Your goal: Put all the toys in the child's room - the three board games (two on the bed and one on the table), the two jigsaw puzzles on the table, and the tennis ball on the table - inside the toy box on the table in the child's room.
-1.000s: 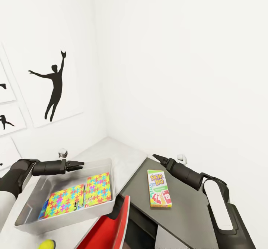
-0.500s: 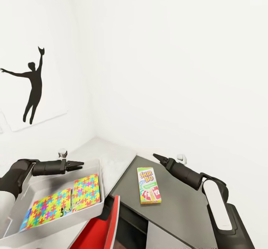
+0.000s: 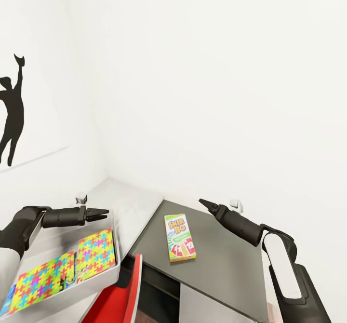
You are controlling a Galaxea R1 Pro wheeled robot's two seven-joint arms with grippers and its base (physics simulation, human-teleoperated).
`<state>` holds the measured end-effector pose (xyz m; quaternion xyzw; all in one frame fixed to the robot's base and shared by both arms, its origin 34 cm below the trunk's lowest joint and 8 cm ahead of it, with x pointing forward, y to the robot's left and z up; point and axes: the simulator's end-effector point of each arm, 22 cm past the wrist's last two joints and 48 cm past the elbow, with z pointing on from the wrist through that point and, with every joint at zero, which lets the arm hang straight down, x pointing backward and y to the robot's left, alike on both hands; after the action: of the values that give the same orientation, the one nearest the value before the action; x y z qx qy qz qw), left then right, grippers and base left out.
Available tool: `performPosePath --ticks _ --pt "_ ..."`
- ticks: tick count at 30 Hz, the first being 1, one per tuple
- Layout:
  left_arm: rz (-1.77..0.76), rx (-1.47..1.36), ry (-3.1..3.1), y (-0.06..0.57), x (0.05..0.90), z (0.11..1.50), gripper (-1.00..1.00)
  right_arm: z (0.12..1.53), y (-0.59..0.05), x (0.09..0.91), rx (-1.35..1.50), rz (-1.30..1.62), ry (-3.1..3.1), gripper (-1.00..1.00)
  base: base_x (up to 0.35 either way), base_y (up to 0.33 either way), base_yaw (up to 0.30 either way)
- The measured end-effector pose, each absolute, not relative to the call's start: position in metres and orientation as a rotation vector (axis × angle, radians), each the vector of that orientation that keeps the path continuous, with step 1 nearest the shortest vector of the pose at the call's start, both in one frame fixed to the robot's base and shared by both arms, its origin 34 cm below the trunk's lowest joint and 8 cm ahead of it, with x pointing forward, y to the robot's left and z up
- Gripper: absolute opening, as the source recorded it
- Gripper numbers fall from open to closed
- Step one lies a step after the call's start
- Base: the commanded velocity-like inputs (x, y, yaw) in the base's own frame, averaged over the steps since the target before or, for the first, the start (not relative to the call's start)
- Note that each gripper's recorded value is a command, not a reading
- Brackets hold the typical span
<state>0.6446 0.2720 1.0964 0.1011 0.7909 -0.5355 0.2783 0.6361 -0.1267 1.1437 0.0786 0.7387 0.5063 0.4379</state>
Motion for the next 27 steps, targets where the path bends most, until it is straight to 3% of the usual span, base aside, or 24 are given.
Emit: performPosePath --ticks 27 --pt "-1.374 0.393 2.106 0.257 0.641 1.112 1.00 1.127 -0.127 0.640 0.218 1.261 1.863 1.00 0.000 0.000 -0.163"
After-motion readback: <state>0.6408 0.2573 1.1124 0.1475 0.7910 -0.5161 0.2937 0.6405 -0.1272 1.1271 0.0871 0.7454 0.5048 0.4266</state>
